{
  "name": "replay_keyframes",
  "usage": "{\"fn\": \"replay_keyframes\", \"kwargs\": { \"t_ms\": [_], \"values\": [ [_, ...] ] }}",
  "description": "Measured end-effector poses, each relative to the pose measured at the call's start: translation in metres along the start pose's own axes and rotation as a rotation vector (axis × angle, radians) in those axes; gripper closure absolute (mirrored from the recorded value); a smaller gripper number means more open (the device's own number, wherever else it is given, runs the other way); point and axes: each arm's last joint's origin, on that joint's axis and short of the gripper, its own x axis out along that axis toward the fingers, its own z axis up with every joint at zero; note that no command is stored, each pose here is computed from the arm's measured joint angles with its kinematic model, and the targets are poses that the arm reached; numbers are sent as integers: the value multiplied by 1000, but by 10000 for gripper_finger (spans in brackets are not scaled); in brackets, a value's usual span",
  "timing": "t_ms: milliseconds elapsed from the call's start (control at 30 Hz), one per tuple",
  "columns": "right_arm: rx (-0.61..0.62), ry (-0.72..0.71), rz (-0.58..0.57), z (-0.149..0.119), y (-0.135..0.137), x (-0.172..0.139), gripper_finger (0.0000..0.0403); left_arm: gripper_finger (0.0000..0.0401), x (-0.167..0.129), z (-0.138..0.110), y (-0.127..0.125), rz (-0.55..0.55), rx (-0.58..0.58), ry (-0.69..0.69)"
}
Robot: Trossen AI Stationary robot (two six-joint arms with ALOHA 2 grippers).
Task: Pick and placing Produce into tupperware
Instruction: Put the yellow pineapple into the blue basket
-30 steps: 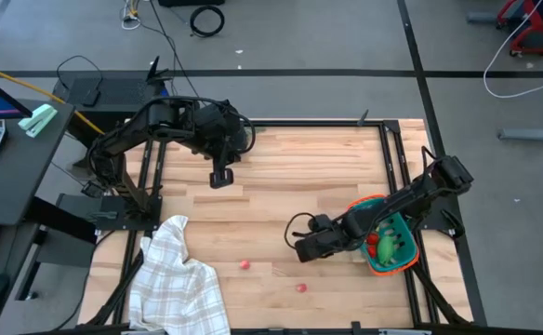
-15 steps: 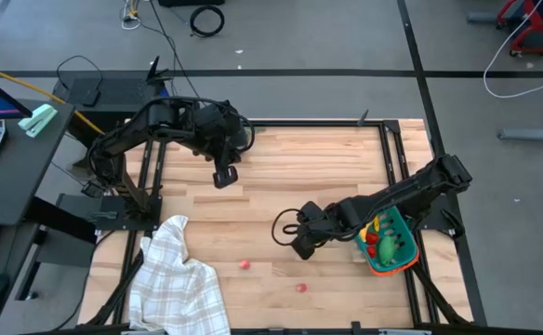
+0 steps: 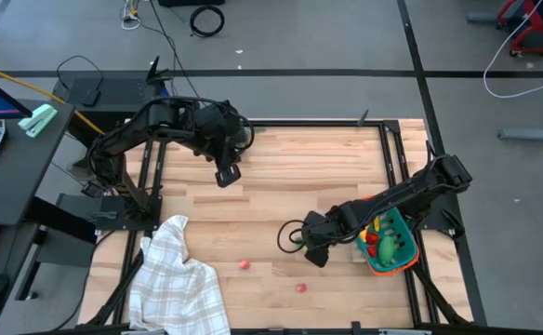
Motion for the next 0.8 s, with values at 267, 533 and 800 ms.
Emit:
{"fn": "replay_keyframes", "kwargs": {
  "t_ms": [267,533,800],
  "values": [
    [-177,-70,68,6,7,0,102,379,0,0,0,0,-56,0],
    [-170,-82,80,0,1,17,102,384,0,0,0,0,-59,0],
    [-202,-128,26,0,-2,19,102,377,0,0,0,0,-82,0]
  ]
}}
